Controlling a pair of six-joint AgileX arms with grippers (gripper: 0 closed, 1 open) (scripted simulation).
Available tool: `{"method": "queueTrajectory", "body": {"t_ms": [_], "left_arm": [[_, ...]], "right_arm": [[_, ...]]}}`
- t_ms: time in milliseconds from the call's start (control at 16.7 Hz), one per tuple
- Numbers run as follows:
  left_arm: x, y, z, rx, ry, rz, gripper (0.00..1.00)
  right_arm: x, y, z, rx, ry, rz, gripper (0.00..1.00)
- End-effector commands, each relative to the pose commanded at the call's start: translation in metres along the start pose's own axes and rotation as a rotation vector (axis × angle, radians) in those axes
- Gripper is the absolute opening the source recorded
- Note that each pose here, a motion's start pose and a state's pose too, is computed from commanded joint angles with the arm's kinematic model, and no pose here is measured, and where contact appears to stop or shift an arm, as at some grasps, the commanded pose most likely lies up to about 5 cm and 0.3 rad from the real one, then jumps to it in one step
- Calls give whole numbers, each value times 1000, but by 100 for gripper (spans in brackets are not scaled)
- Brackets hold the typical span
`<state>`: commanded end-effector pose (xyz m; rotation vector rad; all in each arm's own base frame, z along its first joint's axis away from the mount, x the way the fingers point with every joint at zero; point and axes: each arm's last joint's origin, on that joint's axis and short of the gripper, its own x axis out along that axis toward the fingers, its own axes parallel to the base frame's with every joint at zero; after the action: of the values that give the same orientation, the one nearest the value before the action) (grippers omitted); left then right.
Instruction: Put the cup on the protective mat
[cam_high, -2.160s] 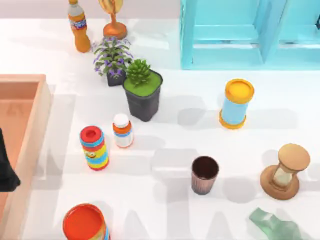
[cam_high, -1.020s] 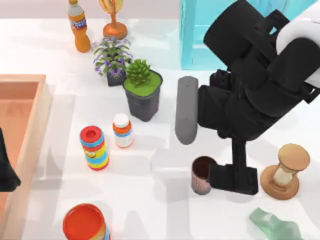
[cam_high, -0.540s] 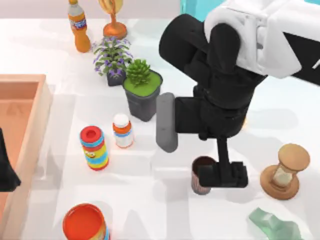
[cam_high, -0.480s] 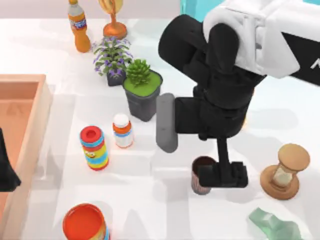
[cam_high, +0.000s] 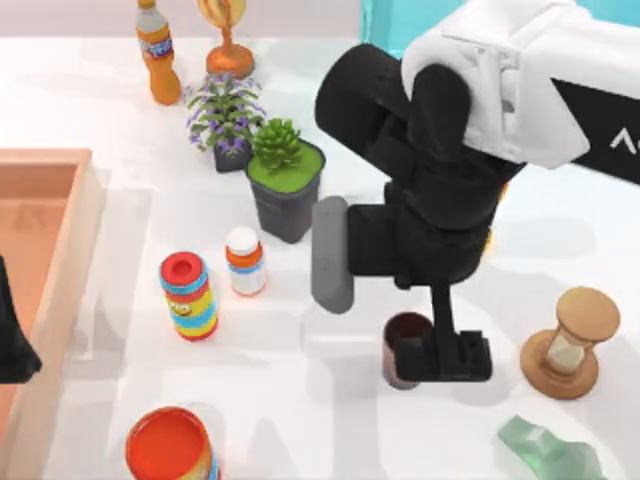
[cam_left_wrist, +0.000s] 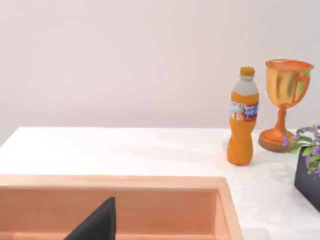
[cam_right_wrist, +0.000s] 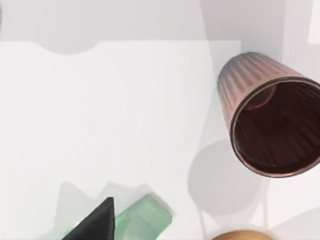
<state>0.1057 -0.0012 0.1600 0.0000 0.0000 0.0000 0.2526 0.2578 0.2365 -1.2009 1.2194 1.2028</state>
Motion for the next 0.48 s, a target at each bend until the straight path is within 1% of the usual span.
{"method": "queueTrajectory", "body": {"t_ms": [120, 300, 480], "left_arm": [[0, 0, 0, 0, 0, 0, 100], [0, 0, 0, 0, 0, 0, 100], [0, 0, 0, 0, 0, 0, 100]], "right_arm": [[22, -1, 1, 0, 7, 7, 100], [54, -3, 3, -1, -19, -18, 100], [83, 0, 1, -1, -7, -7, 100]]}}
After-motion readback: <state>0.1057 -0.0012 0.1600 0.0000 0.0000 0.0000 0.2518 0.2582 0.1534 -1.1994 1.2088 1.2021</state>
